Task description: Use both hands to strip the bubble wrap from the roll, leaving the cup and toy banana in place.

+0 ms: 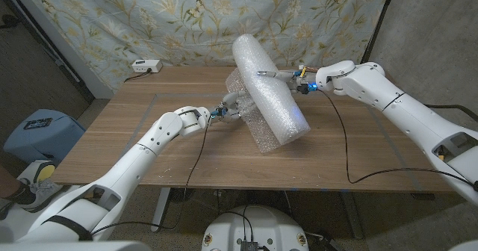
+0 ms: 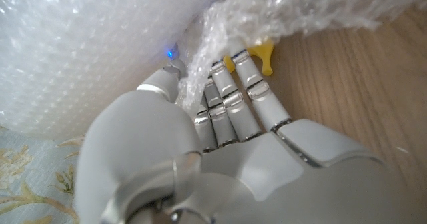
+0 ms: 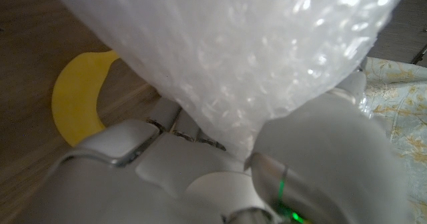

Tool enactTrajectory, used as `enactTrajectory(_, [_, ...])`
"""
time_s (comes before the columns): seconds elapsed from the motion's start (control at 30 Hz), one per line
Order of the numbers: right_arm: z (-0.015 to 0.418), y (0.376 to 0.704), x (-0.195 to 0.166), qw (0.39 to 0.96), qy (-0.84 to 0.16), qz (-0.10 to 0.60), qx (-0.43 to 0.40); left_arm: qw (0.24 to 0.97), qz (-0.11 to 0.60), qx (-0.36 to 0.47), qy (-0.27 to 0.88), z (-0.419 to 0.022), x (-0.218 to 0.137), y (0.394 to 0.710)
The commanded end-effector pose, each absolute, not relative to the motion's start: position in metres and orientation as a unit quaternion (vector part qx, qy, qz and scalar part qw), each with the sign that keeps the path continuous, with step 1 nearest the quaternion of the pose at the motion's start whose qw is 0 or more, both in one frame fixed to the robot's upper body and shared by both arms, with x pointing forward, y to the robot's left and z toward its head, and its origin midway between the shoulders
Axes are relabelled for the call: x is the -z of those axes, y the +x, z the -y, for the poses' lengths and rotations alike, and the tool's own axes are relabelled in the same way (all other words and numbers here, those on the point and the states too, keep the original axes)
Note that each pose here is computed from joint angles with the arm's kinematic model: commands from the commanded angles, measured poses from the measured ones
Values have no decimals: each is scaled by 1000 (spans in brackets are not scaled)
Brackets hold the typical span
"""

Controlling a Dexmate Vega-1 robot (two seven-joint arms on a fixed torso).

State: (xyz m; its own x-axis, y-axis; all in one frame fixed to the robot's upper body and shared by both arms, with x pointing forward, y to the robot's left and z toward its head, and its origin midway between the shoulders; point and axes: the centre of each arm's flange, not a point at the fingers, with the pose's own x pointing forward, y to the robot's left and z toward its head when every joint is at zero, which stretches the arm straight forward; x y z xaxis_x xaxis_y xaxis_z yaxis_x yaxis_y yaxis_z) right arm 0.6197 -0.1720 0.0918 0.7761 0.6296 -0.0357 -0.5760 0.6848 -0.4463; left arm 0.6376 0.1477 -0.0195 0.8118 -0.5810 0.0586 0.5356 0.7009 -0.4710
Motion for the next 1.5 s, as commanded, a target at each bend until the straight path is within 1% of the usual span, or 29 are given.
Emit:
enactTrajectory(0.03, [175, 623, -80, 921, -183, 50, -341, 919, -56, 309, -236, -148, 21, 637])
enactTrajectory(0.4, [179, 632, -68, 922, -135, 41, -360, 919, -55, 317, -228, -152, 18, 631])
enactTrajectory(1.0, [184, 640, -61, 921, -112, 26, -373, 919, -60, 316, -229, -154, 17, 632])
enactTrajectory(1.5, [191, 649, -46, 915, -47, 3, -401, 916, -63, 318, -237, -153, 19, 632])
